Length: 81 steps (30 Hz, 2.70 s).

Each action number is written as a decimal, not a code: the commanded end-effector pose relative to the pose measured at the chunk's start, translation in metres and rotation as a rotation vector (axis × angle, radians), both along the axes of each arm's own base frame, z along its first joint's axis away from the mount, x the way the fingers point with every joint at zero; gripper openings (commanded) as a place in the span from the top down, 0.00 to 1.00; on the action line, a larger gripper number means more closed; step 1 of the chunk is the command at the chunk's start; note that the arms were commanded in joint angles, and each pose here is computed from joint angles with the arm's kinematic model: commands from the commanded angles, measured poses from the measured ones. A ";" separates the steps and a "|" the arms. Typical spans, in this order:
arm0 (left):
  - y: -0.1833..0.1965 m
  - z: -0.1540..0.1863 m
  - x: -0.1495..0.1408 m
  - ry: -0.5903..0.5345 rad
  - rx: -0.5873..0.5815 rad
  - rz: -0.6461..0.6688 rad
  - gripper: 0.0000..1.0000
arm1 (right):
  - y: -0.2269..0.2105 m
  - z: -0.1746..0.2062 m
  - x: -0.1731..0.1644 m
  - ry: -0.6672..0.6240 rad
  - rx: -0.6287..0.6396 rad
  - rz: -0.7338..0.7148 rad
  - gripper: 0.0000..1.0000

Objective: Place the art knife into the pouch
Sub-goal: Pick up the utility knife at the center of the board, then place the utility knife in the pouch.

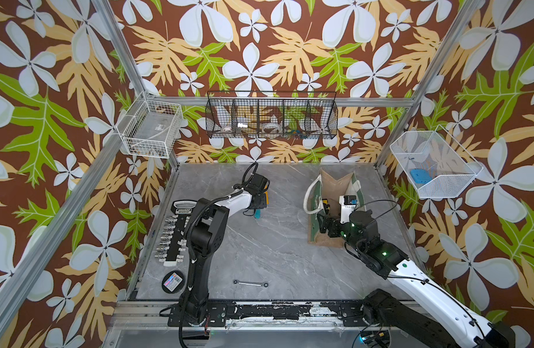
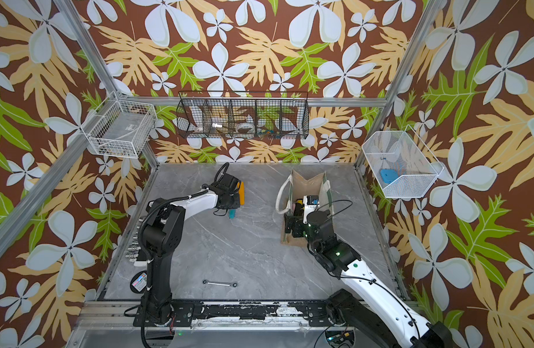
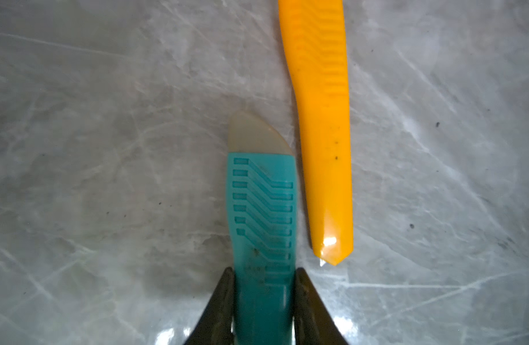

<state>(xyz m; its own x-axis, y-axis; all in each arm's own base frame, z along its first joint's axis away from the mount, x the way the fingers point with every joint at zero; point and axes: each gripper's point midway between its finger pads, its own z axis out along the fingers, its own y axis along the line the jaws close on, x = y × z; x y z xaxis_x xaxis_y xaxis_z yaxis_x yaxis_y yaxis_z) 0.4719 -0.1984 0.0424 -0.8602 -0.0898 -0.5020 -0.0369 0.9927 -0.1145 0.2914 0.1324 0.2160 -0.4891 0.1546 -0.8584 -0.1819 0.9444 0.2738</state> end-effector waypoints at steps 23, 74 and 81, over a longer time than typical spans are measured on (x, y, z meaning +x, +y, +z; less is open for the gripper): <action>-0.051 0.128 -0.046 -0.148 -0.127 -0.161 0.78 | 0.011 0.076 -0.017 -0.247 0.038 0.140 0.06; -0.305 0.213 -0.113 -0.196 -0.492 -0.694 0.47 | -0.087 0.089 -0.035 -0.321 -0.068 -0.312 0.05; -0.296 0.233 -0.108 -0.261 -0.464 -0.677 0.00 | -0.083 0.089 -0.035 -0.309 -0.058 -0.292 0.03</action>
<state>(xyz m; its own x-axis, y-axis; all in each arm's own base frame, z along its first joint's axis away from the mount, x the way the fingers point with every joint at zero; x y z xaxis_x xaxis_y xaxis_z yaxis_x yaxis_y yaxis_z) 0.3597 -0.5007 0.2611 -0.6931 0.1723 -0.7000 0.6269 0.6234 -0.4673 0.2568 0.0469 0.3020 -0.1477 0.1819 -0.9722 0.0433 0.9832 0.1774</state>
